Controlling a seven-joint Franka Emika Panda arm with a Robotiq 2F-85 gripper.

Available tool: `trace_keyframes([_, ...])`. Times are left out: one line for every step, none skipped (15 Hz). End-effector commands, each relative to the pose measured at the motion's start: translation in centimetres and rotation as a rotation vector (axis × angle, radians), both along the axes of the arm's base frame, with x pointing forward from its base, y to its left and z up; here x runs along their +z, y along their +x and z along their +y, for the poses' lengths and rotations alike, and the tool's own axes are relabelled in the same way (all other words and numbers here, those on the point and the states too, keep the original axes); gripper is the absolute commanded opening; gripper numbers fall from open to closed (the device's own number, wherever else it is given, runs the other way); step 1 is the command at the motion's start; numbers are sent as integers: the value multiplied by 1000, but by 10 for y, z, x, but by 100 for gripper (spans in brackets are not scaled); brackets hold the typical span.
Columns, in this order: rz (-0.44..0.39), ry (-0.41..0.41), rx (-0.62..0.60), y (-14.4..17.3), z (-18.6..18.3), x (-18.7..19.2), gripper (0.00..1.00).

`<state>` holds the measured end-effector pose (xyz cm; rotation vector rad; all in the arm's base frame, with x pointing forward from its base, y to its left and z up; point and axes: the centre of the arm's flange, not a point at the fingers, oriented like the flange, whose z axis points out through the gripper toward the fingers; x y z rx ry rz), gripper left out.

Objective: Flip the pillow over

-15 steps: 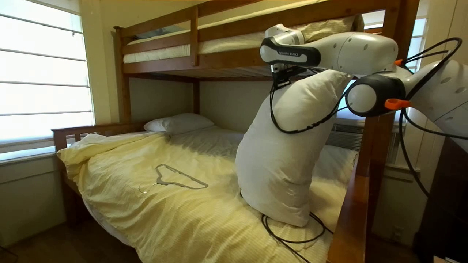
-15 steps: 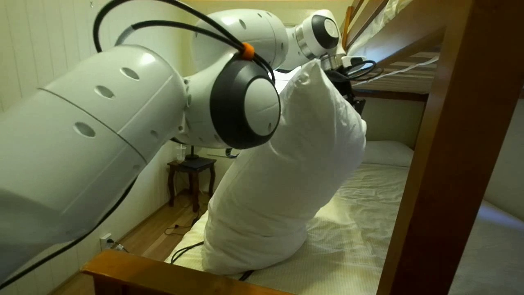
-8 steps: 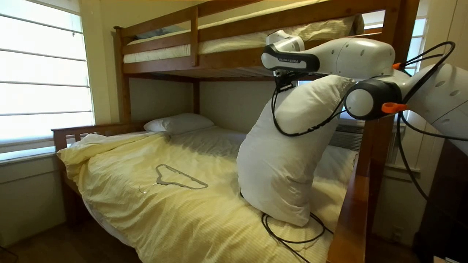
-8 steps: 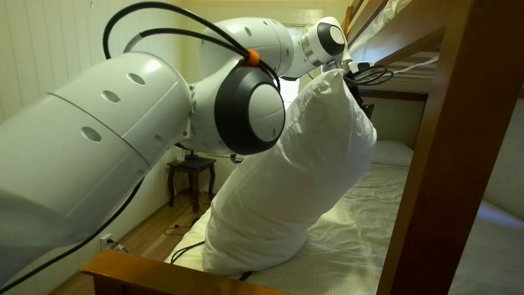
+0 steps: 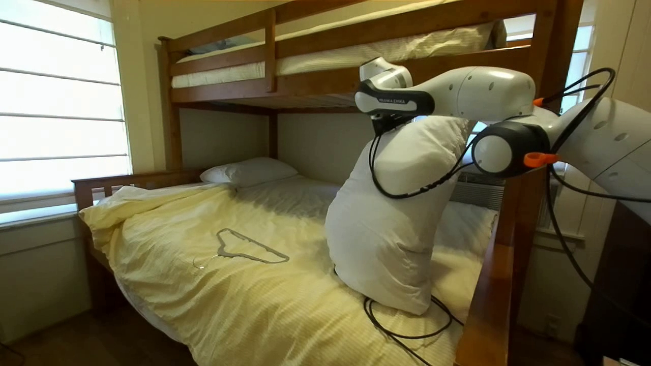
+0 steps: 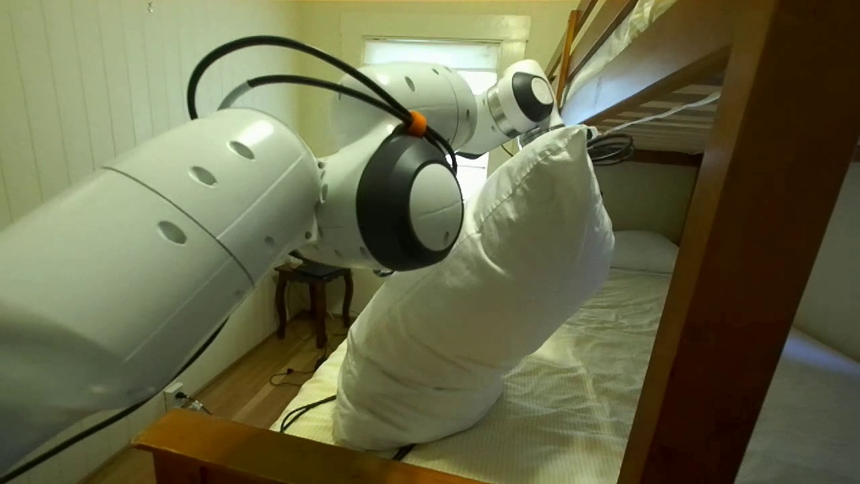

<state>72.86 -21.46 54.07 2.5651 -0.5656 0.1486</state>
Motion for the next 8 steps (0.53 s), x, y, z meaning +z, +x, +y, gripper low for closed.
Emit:
trace_keyframes([59, -72, 150, 5, 14, -60, 3])
trace_keyframes([77, -98, 176, 5, 9, -71, 3])
trace_keyframes([97, -126, 187, 4, -1, -82, 3])
trace_keyframes([121, -159, 189, -1, -14, -90, 3])
trace_keyframes([144, -190, 182, -7, -27, -96, 3])
trace_keyframes([168, -217, 164, -14, -45, -103, 3])
trace_keyframes([191, -242, 147, -23, -61, -108, 3])
trace_keyframes([219, -271, 132, -33, -78, -111, 3])
